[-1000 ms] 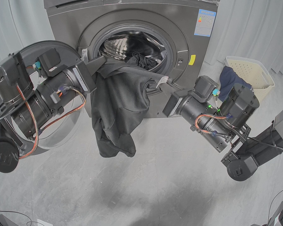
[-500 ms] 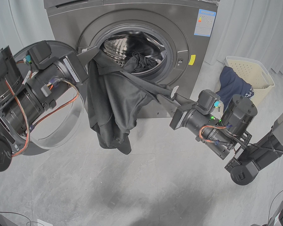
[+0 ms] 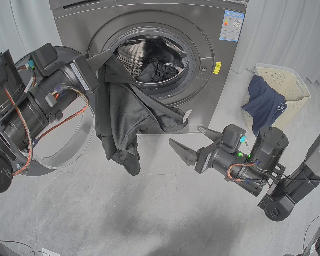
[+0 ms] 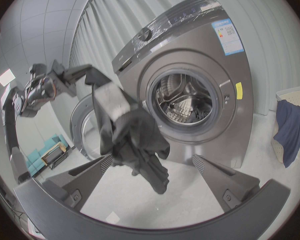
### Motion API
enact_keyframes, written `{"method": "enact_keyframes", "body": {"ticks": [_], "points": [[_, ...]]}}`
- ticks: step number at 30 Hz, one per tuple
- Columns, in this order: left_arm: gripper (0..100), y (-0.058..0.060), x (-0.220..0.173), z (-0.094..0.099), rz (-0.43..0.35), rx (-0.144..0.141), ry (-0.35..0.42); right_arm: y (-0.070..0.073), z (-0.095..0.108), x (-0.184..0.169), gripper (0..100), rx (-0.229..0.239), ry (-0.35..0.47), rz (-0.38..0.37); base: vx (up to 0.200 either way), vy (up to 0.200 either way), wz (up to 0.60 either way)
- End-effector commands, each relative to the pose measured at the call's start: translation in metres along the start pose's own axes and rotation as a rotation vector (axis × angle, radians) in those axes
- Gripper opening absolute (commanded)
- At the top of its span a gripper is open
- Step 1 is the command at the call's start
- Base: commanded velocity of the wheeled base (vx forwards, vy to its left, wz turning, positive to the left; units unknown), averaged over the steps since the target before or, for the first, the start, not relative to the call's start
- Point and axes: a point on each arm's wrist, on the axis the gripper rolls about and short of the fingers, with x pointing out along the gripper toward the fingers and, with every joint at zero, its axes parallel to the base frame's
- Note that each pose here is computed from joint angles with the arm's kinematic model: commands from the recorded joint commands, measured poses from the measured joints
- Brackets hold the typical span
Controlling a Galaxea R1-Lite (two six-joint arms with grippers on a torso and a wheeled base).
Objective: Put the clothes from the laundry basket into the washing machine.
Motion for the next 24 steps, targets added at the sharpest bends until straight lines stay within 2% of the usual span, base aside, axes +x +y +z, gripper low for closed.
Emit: {"method": "enact_keyframes", "body": {"ticks": [1,6,12,14,17,21,24], "points": [[0,-0.002,-0.001,0.006,-0.012,-0.004,-0.021,-0.001,-0.022,-0.01,100,-0.013,0.094,0.011,0.0,0.0,0.0],[0,-0.005,-0.003,0.008,-0.022,-0.013,-0.023,0.0,-0.034,0.001,100,-0.012,0.11,0.019,0.0,0.0,0.0],[0,-0.006,-0.004,0.004,-0.023,-0.016,-0.011,0.029,-0.037,0.014,100,0.002,0.065,0.113,0.0,0.0,0.0],[0,-0.006,-0.003,0.004,-0.023,-0.016,-0.011,0.05,-0.041,0.022,100,0.025,0.044,0.181,0.0,0.0,0.0],[0,-0.005,-0.003,0.003,-0.022,-0.016,-0.008,0.064,-0.047,0.035,100,0.059,0.01,0.22,0.0,0.0,0.0],[0,-0.005,-0.003,0.003,-0.02,-0.016,-0.007,0.074,-0.045,0.052,100,0.104,-0.041,0.247,0.0,0.0,0.0],[0,-0.006,-0.004,0.004,-0.021,-0.016,-0.01,0.075,-0.042,0.064,100,0.136,-0.07,0.247,0.0,0.0,0.0]]}}
